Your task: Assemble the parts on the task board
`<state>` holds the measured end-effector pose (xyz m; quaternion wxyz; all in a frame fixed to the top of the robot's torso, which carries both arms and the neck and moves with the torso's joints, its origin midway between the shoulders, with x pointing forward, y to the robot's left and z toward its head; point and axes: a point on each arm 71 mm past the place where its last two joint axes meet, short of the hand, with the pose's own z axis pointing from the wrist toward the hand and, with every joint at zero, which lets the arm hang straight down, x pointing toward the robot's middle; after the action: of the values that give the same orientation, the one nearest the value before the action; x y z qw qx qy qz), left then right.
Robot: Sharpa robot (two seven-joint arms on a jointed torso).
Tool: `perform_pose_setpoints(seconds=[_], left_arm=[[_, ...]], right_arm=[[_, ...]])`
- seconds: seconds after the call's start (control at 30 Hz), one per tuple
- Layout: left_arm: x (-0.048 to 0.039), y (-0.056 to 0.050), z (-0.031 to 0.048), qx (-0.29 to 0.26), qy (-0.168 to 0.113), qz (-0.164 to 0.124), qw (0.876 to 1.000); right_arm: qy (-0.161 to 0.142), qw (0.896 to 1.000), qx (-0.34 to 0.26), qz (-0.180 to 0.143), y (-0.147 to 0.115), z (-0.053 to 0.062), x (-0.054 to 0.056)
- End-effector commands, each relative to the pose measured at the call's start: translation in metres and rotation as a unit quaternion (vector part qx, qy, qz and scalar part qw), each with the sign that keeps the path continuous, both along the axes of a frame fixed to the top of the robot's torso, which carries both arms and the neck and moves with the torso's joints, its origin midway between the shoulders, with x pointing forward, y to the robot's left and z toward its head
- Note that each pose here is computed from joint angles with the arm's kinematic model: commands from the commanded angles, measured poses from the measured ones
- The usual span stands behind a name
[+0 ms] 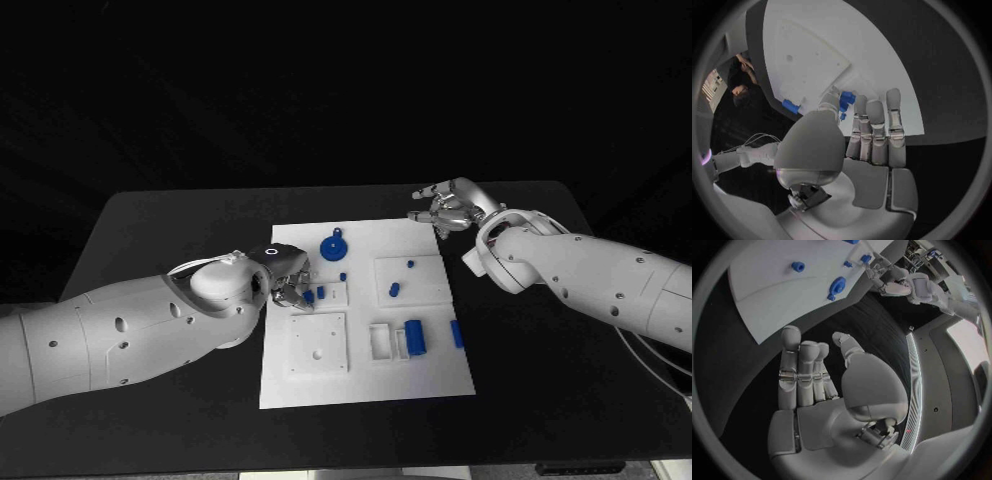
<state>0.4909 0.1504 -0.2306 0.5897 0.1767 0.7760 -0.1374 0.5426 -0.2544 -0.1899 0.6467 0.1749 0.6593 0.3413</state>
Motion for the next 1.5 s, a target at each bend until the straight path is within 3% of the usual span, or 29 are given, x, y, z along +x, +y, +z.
perform_pose_setpoints(seconds=[0.03,1.07,1.5], left_arm=[[-0.0009,-0.002,-0.0027,0.006,0.007,-0.005,1.000],[0.0002,-0.007,-0.0121,0.029,0.027,0.003,0.999],[-0.0018,-0.001,-0.0144,0.038,0.037,0.003,0.999]], right_arm=[[0.002,1.000,-0.001,0.009,0.002,0.000,0.000],[0.003,1.000,-0.001,0.009,0.002,0.000,-0.001],[0.003,1.000,-0.001,0.008,0.001,0.000,-0.001]])
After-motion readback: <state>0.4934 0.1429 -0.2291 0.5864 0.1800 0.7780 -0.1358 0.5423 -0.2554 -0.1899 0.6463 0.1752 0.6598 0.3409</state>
